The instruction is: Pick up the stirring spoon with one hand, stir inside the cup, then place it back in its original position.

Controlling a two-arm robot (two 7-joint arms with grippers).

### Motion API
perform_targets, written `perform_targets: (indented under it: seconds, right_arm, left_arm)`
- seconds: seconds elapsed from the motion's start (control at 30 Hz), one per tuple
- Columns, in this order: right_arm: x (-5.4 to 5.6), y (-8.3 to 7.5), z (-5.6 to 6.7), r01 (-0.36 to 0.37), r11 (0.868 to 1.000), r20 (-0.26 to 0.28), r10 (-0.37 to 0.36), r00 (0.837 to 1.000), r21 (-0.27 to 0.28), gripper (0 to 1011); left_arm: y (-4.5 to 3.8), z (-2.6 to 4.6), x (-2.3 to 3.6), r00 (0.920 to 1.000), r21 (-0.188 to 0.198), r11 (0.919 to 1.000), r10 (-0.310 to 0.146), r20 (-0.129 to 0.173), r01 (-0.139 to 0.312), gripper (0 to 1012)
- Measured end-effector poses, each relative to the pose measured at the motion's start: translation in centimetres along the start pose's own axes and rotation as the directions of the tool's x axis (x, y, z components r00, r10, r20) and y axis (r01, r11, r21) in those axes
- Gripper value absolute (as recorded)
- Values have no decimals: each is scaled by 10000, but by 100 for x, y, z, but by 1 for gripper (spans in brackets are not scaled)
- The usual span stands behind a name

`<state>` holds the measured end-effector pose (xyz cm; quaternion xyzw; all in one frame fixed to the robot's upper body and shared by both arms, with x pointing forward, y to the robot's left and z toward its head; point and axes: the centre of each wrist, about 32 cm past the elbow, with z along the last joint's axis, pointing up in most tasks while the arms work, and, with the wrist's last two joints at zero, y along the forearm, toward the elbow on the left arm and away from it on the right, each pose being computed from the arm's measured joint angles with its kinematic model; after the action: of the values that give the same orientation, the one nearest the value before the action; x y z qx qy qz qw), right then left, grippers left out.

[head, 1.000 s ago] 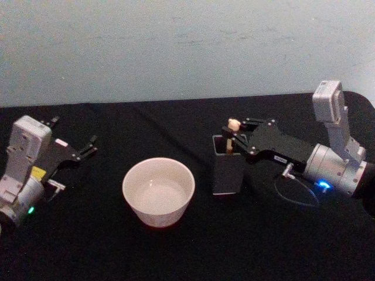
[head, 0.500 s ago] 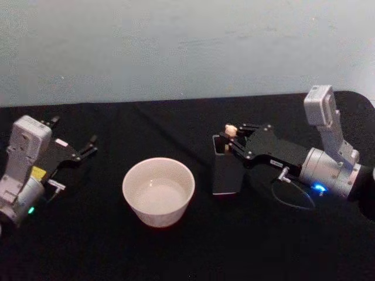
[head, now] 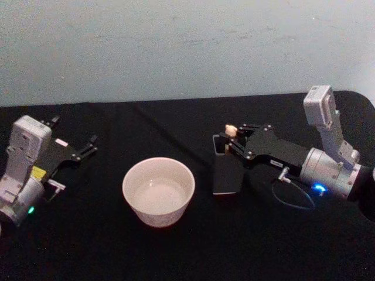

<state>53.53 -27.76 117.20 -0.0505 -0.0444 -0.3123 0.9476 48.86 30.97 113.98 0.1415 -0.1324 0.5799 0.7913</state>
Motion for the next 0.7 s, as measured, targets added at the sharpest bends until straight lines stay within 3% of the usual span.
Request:
perform_targets:
  seconds: [0.1, 0.7]
  right_arm:
    - [0, -1, 0, 1, 10000, -4, -1, 10000, 6, 246]
    - [2, -3, 4, -2, 10000, -9, 2, 10000, 40, 817]
  left_arm:
    - [0, 0, 0, 10000, 0, 10000, 0, 0, 0, 1001]
    - [0, 0, 0, 10000, 1, 10000, 0, 0, 0, 1001]
